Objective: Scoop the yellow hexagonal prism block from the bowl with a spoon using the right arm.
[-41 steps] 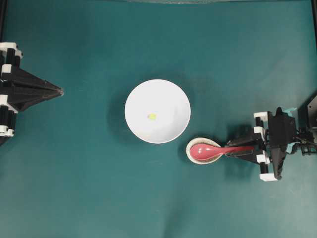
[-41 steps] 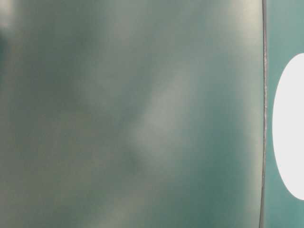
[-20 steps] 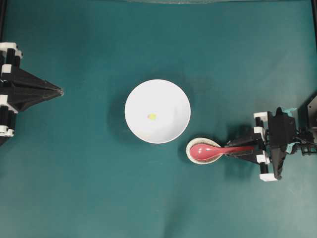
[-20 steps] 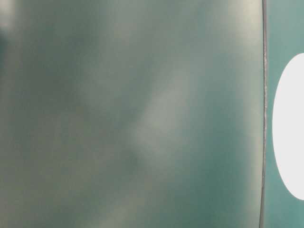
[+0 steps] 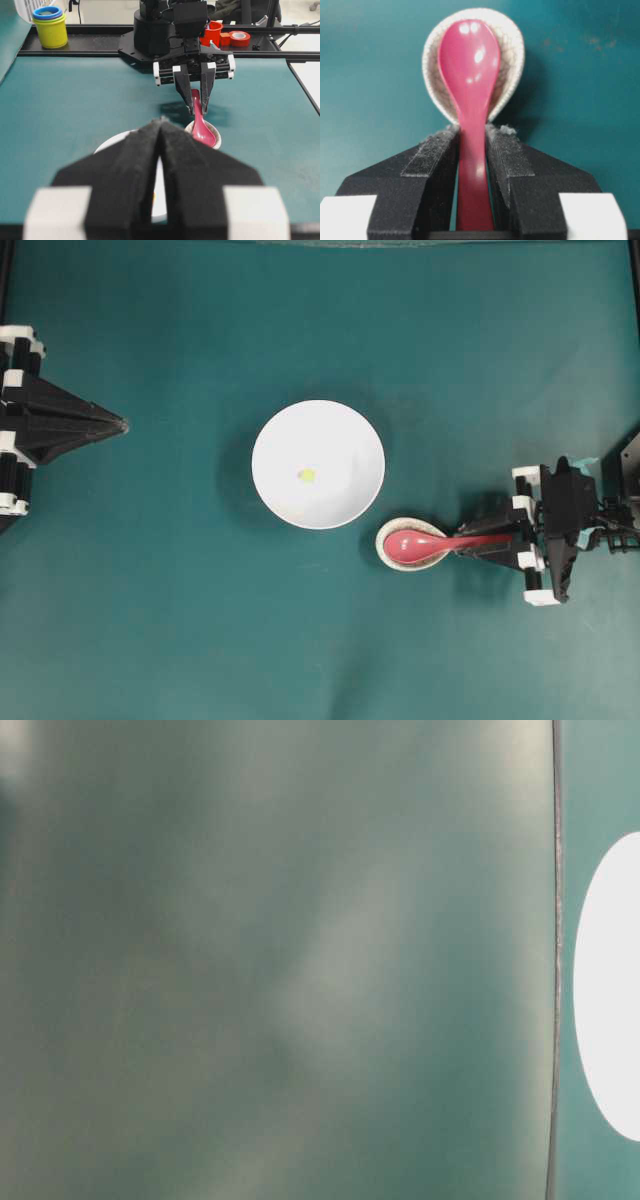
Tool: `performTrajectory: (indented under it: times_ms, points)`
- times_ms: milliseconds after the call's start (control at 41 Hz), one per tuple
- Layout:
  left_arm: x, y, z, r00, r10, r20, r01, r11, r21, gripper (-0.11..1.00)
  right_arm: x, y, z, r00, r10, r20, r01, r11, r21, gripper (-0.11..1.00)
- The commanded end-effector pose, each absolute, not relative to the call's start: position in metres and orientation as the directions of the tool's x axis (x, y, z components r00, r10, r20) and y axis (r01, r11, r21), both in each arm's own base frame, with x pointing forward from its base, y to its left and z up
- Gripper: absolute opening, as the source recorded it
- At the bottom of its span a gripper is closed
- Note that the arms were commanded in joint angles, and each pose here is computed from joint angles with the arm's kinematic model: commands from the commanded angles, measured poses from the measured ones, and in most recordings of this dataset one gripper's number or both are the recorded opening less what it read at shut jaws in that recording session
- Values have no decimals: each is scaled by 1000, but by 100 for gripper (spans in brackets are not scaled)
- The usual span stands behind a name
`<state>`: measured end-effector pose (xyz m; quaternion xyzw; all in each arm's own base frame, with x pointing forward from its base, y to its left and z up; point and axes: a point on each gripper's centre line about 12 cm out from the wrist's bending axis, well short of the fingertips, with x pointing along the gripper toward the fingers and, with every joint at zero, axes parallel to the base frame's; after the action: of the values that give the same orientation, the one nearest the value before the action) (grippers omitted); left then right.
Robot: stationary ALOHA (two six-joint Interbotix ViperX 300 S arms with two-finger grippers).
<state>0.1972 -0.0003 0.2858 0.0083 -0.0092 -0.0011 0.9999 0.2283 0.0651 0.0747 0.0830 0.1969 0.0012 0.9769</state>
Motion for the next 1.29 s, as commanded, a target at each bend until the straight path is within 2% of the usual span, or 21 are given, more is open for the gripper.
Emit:
performTrajectory:
  times_ms: [0,317,707,1269]
  points:
    - [200,0,295,999,-3,41,2,1000,20,-1,231,68,77,925,41,-379,26,985,170,27]
    - [200,0,295,999,-3,41,2,1000,20,-1,231,64,76,924,12,-382,59,983,174,29]
    - [200,0,295,999,-3,41,2,1000,20,-1,231,64,76,925,10,-379,59,983,171,47]
    - [200,0,295,999,-3,40,2,1000,18,-1,232,65,78,928,15,-372,31,993,115,47]
